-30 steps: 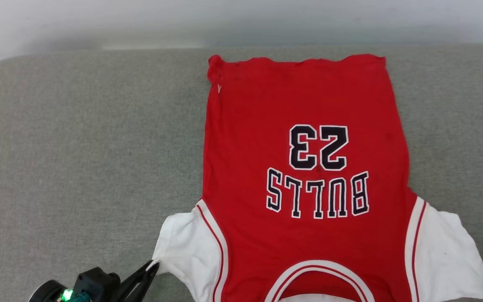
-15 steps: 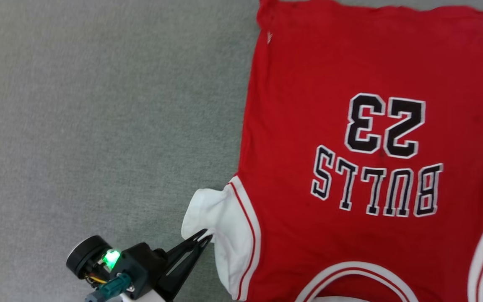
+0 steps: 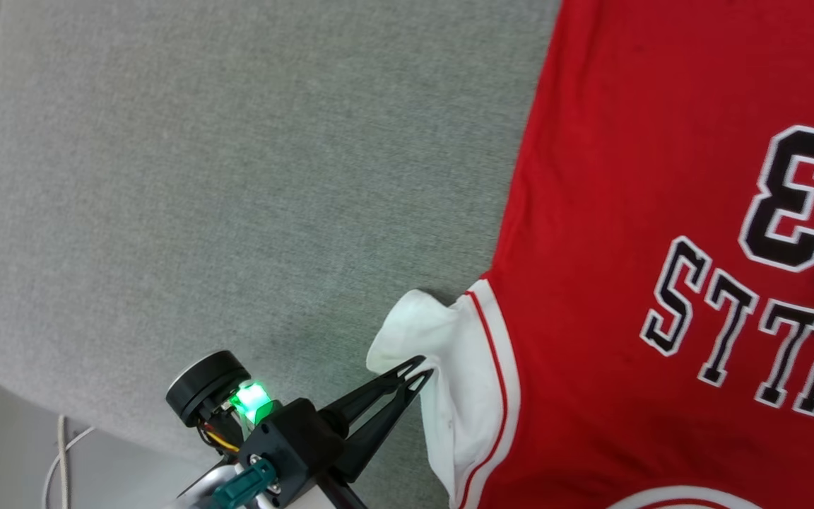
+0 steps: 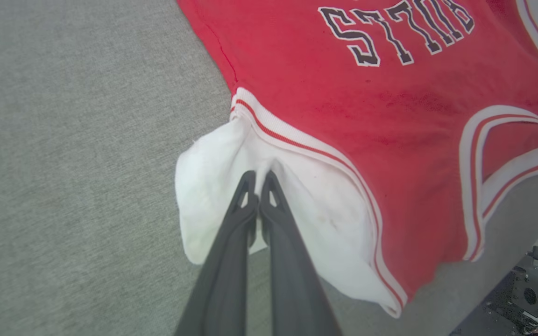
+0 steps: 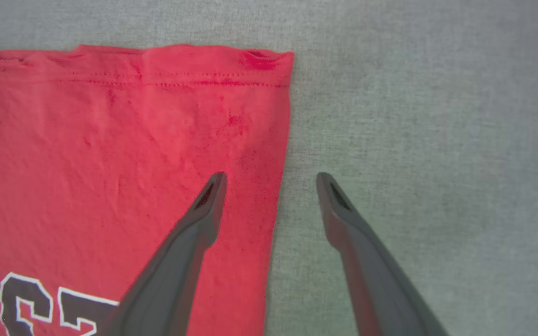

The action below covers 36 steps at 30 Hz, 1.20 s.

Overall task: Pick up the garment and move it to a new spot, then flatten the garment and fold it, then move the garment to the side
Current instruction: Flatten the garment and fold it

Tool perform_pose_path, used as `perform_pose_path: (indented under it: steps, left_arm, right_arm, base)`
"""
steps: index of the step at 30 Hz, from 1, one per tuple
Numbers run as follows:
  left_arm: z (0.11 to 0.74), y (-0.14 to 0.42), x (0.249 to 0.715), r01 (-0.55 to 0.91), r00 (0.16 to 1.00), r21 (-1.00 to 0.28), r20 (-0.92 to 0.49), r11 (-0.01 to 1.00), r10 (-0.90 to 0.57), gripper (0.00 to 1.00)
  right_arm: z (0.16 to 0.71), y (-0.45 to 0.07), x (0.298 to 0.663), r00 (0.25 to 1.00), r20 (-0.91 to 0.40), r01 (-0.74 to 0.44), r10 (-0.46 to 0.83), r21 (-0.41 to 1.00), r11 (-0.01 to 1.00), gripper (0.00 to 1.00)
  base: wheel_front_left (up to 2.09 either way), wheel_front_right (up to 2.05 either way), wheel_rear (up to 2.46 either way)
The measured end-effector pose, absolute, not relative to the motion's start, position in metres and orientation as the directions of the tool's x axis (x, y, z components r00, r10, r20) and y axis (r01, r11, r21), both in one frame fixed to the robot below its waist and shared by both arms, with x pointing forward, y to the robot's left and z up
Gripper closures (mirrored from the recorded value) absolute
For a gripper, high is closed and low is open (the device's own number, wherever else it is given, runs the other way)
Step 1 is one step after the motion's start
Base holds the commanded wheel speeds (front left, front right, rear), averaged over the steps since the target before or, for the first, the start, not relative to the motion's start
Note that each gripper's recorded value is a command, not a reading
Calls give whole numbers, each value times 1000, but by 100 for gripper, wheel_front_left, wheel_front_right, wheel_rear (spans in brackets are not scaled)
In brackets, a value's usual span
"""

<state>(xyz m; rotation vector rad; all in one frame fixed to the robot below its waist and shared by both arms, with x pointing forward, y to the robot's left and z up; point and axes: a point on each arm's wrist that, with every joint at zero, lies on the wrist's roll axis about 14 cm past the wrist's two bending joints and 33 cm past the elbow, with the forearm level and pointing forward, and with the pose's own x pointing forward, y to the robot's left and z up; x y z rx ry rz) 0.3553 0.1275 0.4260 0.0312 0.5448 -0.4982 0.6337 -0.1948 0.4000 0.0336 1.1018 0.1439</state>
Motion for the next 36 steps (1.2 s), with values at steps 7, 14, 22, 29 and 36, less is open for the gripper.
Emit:
perform_pose_path:
  steps: [7, 14, 22, 29, 36]
  left_arm:
    - [413, 135, 355, 414, 740, -111, -537, 904, -405, 100]
    - [406, 141, 354, 403, 740, -94, -551, 910, -385, 100]
    - [411, 143, 355, 406, 755, -82, -531, 910, -384, 100]
    - [424, 148, 356, 418, 784, -34, -490, 908, -380, 100]
    - [428, 140, 353, 433, 787, -55, -463, 900, -407, 100]
  right_arm:
    - [356, -174, 647, 377, -916, -114, 136, 100, 988, 0]
    - [338, -169, 647, 336, -933, -120, 127, 91, 989, 100]
    - [343, -173, 633, 313, -942, -110, 121, 90, 990, 100]
    - [356, -197, 582, 263, -961, -84, 88, 68, 994, 100]
    - [374, -221, 527, 231, -970, -81, 69, 51, 995, 100]
  base:
    - [0, 0, 0]
    - [0, 0, 0]
    - [0, 0, 0]
    - [0, 0, 0]
    - [0, 0, 0]
